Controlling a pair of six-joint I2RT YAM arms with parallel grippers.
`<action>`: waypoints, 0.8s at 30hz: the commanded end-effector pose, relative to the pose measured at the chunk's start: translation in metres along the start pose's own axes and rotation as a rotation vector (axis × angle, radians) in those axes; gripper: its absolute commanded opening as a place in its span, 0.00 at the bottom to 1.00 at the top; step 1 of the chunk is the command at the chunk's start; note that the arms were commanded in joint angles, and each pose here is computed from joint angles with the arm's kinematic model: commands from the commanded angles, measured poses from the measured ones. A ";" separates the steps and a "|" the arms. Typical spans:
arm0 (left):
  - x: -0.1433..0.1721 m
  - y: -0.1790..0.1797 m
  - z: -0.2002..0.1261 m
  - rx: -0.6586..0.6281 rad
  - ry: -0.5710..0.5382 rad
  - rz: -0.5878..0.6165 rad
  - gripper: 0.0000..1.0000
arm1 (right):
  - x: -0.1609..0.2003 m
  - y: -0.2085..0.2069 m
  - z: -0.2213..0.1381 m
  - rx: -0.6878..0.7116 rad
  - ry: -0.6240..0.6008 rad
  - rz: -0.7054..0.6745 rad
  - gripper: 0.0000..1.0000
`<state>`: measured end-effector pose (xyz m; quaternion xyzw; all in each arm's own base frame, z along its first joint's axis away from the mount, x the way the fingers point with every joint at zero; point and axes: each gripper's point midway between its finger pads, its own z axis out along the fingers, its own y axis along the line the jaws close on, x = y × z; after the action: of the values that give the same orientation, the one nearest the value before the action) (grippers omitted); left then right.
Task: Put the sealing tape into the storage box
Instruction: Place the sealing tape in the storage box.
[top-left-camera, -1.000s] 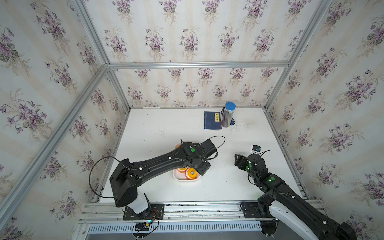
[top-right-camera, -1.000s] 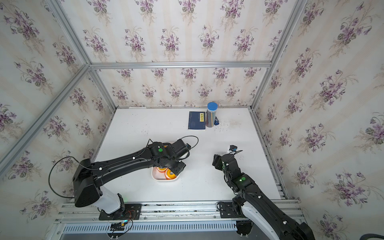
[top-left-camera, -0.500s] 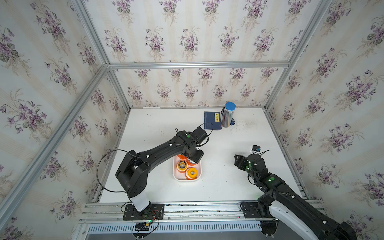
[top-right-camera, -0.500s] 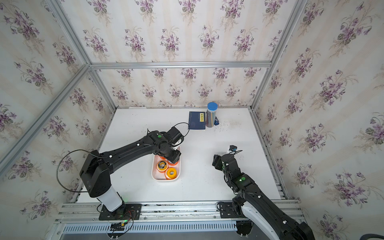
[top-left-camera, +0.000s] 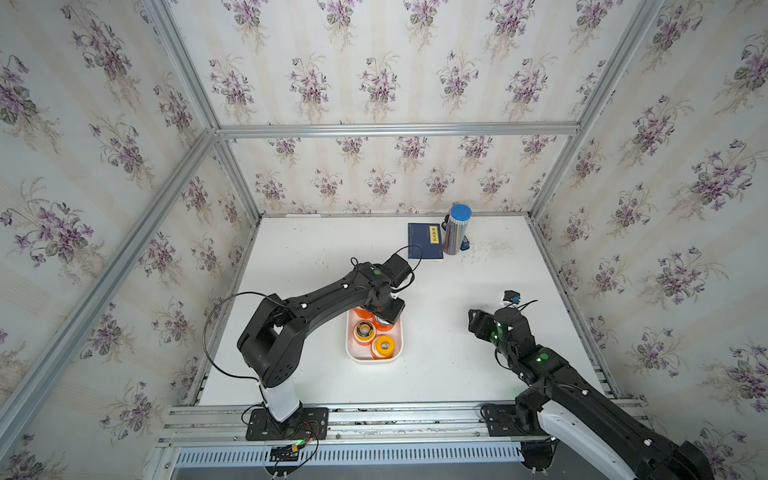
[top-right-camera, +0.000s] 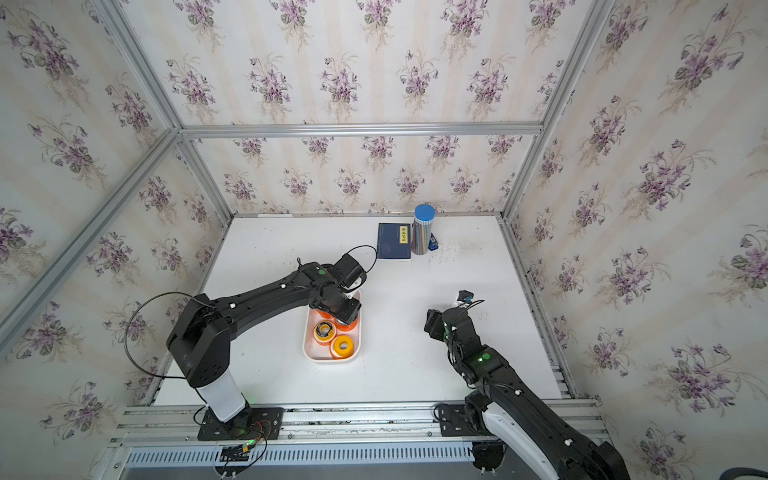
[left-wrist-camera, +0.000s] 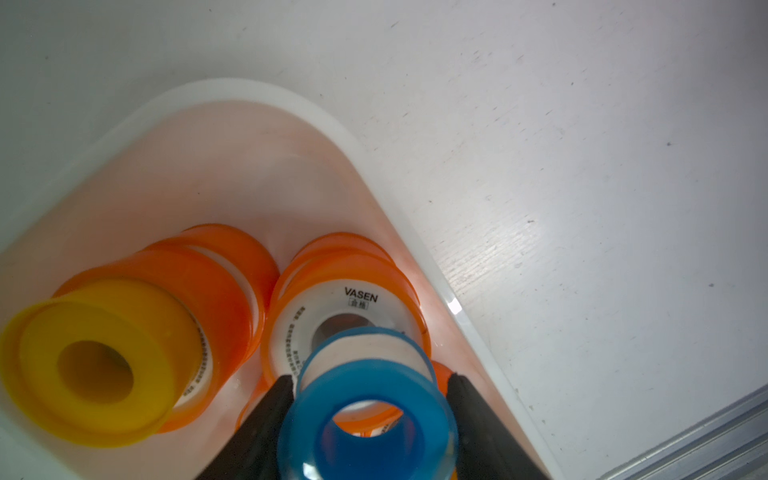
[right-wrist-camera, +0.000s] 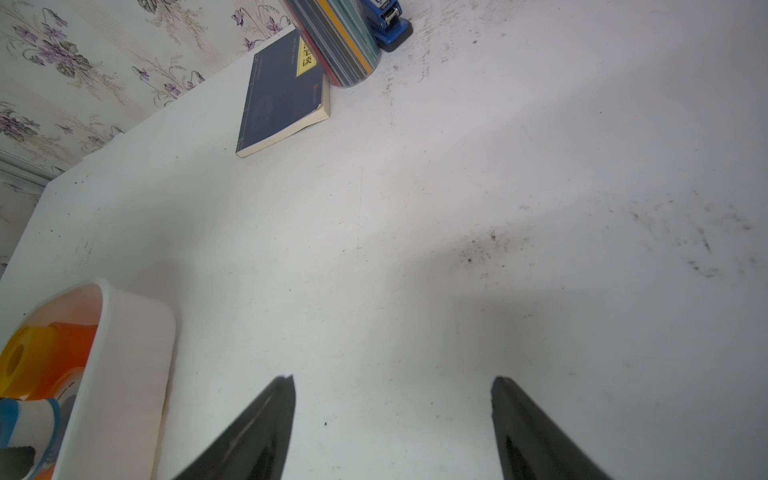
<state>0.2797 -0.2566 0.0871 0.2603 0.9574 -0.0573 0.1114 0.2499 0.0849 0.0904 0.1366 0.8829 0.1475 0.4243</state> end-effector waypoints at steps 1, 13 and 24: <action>-0.008 0.006 0.002 -0.014 -0.028 -0.003 0.57 | -0.007 0.005 -0.001 -0.016 -0.022 0.003 0.78; -0.009 0.008 0.011 0.003 -0.018 -0.016 0.63 | -0.006 0.006 -0.001 -0.021 -0.018 0.002 0.78; -0.009 0.006 -0.009 0.027 -0.064 -0.020 0.69 | -0.007 0.007 -0.001 -0.023 -0.017 0.001 0.78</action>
<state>0.2906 -0.2552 0.0884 0.2483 0.9570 -0.0732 0.1307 0.2500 0.0863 0.0903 0.1349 0.8839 0.1500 0.4219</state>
